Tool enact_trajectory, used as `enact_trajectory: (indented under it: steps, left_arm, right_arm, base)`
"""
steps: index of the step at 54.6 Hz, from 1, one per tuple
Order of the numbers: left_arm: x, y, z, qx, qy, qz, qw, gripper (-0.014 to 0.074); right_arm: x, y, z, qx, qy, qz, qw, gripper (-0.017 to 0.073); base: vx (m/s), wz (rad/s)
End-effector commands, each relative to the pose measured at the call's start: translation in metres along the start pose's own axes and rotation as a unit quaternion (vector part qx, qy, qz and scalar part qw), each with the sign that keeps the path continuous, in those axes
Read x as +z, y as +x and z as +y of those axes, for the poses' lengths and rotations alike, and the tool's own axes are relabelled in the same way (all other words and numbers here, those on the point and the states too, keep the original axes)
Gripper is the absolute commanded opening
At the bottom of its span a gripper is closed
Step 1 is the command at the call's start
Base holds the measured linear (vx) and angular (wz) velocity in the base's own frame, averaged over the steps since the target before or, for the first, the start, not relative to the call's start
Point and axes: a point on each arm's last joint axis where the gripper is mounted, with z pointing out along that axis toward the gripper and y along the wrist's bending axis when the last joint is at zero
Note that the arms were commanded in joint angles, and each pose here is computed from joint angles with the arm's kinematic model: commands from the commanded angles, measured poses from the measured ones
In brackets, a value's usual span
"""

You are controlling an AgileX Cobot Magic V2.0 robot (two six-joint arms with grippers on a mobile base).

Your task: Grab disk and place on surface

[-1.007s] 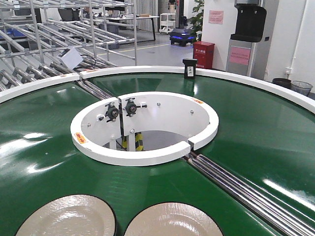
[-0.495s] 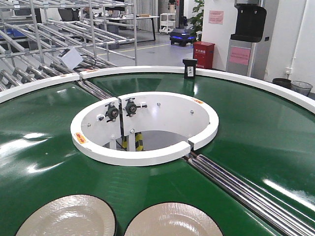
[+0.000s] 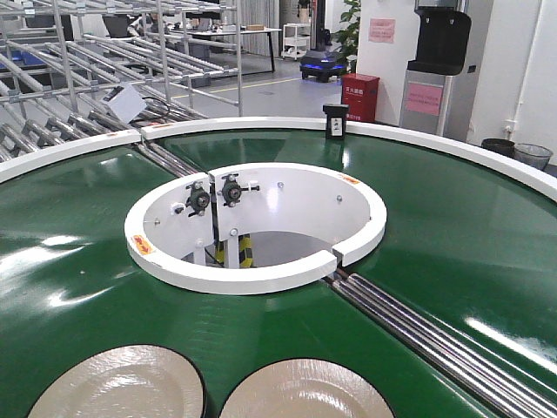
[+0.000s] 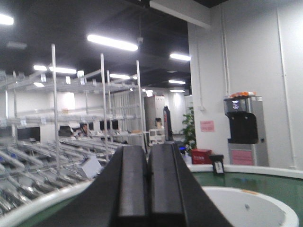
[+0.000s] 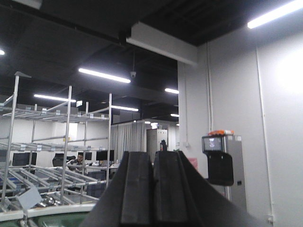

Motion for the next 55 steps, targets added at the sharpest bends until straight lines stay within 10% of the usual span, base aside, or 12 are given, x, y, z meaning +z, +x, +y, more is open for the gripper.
enact_trajectory:
  steps: [1, 16, 36, 55]
  left_arm:
    - [0.037, -0.041, 0.001, 0.005, 0.002, -0.013, 1.000, 0.0001]
    - [0.130, -0.023, -0.001, -0.002, 0.009, 0.106, 0.994, 0.0001]
    - [0.147, 0.003, -0.003, -0.026, 0.013, 0.174, 0.984, 0.0104]
    - [0.146, 0.004, -0.003, -0.025, 0.014, 0.177, 0.984, 0.0538]
  right_arm:
    - [0.043, -0.029, 0.000, -0.011, -0.002, 0.029, 1.000, -0.0009]
    - [0.142, 0.002, 0.001, 0.007, -0.002, 0.145, 0.989, -0.0009]
    - [0.154, 0.031, 0.002, 0.030, -0.002, 0.224, 0.974, 0.0068]
    - [0.150, 0.037, 0.003, 0.031, -0.005, 0.261, 0.965, 0.0627]
  base:
    - [0.00, 0.00]
    - [0.00, 0.00]
    - [0.00, 0.00]
    - [0.00, 0.00]
